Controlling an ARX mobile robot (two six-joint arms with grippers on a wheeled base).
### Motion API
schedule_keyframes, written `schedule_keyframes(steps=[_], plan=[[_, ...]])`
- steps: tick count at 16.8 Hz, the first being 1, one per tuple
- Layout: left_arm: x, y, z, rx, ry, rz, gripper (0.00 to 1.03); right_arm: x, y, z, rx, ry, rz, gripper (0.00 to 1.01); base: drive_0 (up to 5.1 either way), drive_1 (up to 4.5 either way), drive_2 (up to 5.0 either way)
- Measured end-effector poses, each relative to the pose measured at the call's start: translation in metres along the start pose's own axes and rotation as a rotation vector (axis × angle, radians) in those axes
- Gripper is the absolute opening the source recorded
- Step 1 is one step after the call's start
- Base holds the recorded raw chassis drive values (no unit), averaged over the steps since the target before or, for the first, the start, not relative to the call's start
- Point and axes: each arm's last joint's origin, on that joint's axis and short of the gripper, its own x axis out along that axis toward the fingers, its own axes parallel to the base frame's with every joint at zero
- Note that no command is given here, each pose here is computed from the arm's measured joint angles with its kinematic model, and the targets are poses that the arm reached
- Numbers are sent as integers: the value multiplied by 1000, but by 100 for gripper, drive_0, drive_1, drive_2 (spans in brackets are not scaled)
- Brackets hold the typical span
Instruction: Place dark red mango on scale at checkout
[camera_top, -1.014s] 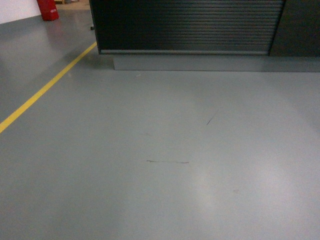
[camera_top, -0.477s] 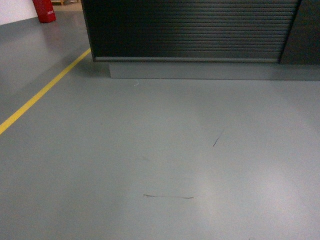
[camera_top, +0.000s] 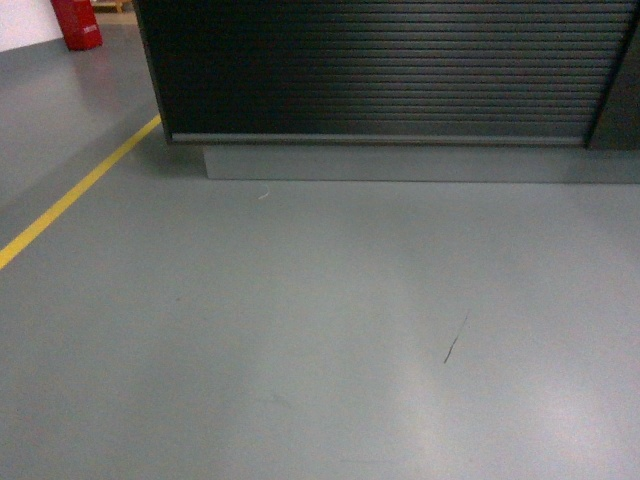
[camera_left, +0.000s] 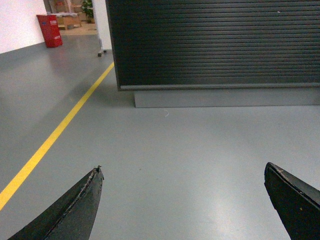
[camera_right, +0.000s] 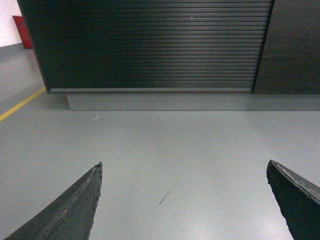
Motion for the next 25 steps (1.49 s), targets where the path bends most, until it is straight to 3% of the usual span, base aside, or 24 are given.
schedule_keyframes(steps=[25], plan=[[0, 0, 0, 0, 3, 0, 98, 0, 0, 0, 0, 2, 0, 98, -7, 427, -440]])
